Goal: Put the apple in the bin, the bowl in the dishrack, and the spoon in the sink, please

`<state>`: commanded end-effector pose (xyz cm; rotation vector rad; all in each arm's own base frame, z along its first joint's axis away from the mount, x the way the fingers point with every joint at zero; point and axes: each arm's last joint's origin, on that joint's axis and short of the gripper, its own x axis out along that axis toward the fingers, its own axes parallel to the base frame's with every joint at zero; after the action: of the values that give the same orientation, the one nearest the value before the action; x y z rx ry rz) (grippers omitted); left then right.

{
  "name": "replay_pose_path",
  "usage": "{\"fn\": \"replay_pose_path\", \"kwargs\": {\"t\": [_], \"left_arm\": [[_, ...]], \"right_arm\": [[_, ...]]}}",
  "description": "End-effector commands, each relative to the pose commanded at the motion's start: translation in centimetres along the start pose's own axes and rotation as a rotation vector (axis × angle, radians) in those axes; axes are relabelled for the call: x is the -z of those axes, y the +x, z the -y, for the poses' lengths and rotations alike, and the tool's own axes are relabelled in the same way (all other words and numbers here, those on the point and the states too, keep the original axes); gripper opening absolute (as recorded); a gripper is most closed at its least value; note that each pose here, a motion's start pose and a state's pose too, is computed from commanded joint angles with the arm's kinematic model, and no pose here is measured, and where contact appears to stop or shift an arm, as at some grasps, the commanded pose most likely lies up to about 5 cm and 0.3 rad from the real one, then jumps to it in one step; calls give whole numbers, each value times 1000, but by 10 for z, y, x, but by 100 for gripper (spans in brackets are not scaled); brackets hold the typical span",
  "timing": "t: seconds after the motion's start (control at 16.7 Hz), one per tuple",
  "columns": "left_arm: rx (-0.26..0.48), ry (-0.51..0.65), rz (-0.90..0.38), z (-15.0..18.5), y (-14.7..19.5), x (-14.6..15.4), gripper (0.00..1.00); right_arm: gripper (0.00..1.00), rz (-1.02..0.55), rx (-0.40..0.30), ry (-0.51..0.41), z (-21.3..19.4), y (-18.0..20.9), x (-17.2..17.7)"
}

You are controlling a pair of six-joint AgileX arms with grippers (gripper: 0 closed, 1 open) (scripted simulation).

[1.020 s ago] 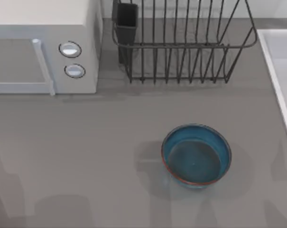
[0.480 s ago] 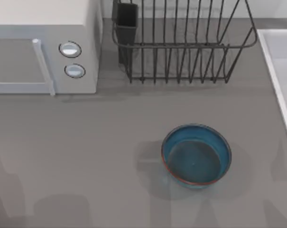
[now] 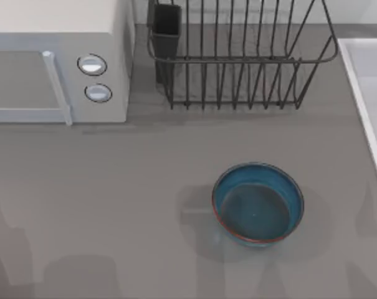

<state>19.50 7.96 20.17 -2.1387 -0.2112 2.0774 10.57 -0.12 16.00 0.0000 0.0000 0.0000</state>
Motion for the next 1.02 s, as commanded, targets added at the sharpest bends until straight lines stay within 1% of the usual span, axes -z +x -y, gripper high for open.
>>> {"fn": "replay_pose_path", "kwargs": {"t": [0.42,0.6,0.72,0.84,1.02], "left_arm": [[0,0,-1,0,0,0,100],[5,-58,-11,-1,3,-3,100],[12,-157,-35,-2,6,-8,100],[19,-296,-75,-5,11,-15,100],[17,-583,-166,-10,18,-28,100]], "right_arm": [[100,0,0,0,0,0,0],[100,0,0,0,0,0,0],[100,0,0,0,0,0,0],[100,0,0,0,0,0,0],[100,0,0,0,0,0,0]]}}
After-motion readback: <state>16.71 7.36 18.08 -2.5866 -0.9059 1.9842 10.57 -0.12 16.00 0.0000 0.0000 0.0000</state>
